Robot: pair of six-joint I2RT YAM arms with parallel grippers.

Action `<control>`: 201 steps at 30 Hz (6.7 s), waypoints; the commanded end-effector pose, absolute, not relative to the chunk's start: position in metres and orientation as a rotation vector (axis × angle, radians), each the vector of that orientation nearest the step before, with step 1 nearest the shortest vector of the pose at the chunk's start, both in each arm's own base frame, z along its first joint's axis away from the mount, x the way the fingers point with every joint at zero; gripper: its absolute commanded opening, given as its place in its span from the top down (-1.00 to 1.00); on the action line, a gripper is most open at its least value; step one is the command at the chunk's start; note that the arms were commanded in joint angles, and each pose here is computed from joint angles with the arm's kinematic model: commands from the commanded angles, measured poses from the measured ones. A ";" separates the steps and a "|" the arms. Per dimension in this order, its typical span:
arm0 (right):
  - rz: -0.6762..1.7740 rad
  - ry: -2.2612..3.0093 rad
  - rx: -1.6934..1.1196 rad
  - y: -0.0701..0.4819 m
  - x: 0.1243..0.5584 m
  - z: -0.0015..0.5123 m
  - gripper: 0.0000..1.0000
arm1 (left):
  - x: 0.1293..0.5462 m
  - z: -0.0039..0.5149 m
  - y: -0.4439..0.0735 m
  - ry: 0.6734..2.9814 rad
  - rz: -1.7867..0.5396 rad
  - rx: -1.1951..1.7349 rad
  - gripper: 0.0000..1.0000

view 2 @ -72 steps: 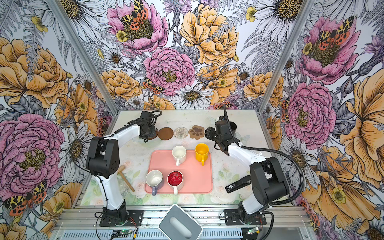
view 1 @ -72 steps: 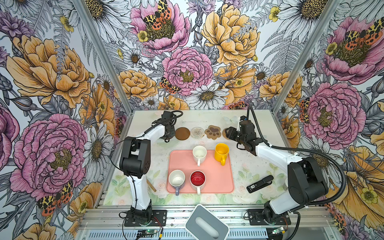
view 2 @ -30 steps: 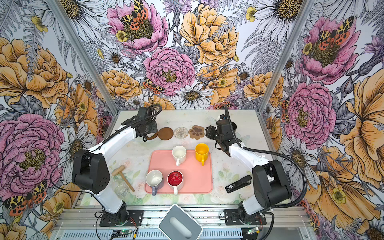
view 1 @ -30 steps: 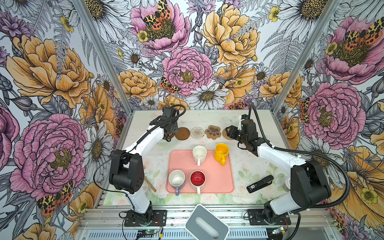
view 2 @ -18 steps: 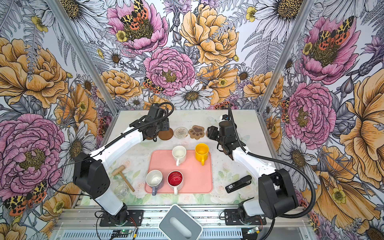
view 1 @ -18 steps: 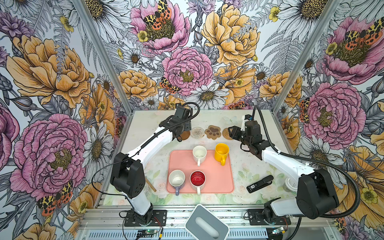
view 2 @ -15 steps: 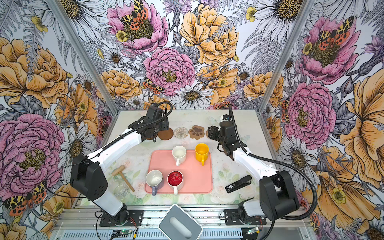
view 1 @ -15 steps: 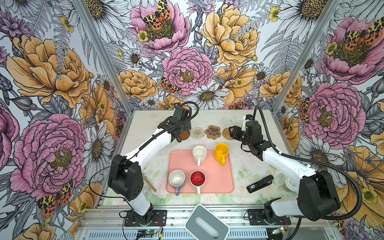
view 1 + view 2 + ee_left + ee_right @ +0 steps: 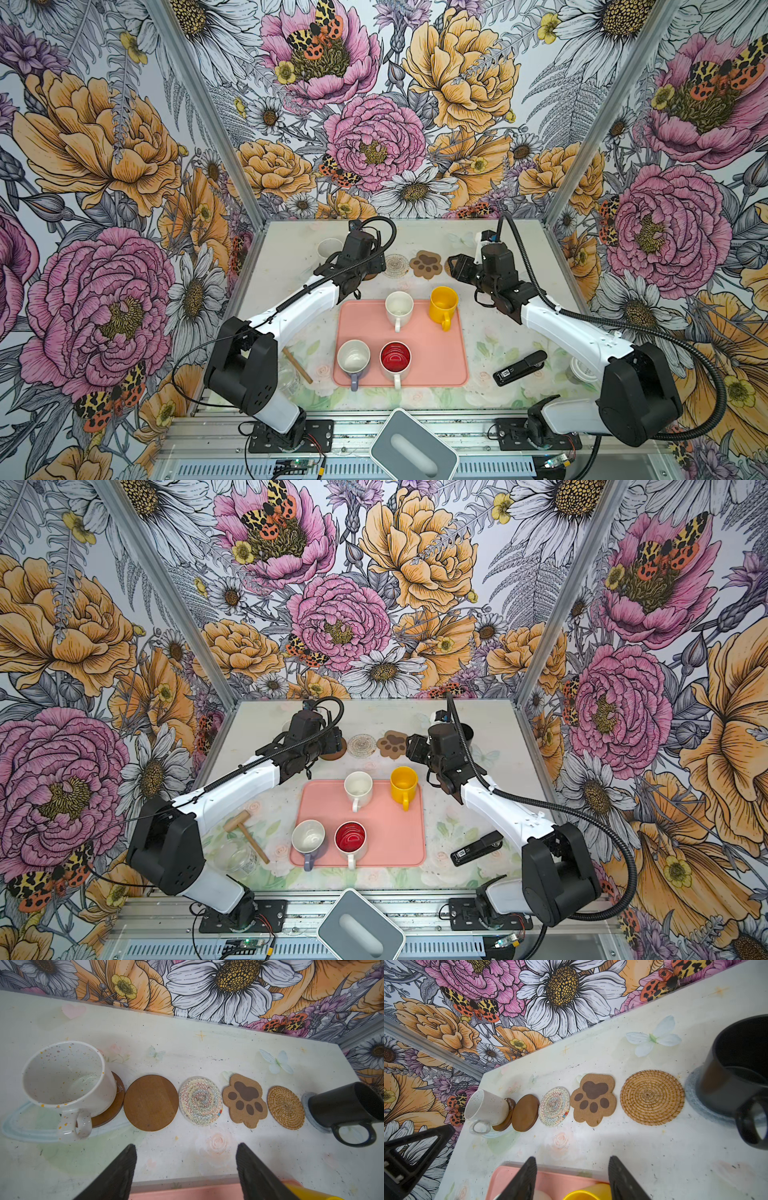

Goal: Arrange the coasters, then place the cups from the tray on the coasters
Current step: 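Raise the left gripper off the speckled mug while the right gripper moves toward the tray, then move the right gripper over the yellow mug on the tray, then lower the right gripper into the yellow mug and close on its rim, then lift the yellow mug off the tray with the right gripper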

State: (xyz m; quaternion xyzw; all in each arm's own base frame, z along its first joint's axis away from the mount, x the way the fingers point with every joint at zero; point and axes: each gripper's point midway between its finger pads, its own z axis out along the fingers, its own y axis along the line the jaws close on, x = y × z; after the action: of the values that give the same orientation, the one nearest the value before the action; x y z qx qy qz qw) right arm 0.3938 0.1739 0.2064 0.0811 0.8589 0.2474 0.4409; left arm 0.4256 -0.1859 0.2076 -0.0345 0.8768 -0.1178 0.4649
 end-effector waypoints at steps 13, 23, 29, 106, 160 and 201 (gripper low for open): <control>0.413 2.131 0.078 0.157 0.335 0.243 -0.19 | 0.431 0.228 -0.207 2.006 -0.547 -0.027 -0.73; 0.355 2.094 0.051 0.147 0.298 0.246 -0.20 | 0.431 0.228 -0.198 2.000 -0.572 -0.037 -0.75; 0.285 2.166 -0.005 0.151 0.284 0.231 -0.20 | 0.431 0.228 -0.189 1.991 -0.573 -0.058 -0.76; 0.195 2.725 -0.136 0.209 0.283 0.074 -0.12 | 0.442 0.210 -0.177 1.999 -0.686 -0.124 -0.79; 0.203 2.740 -0.056 0.203 0.303 0.062 0.88 | 0.445 0.206 -0.178 2.010 -0.716 -0.127 -0.80; 0.104 2.510 -0.092 0.191 0.324 0.123 1.00 | 0.443 0.208 -0.176 2.004 -0.720 -0.138 -0.81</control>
State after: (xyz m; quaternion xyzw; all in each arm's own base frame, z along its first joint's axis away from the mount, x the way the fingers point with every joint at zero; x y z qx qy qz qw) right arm 0.2988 0.1849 0.0813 -0.0404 0.9702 0.0218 0.2379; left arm 0.4410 -0.1772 0.2025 -0.0549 0.8301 -0.2845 0.4763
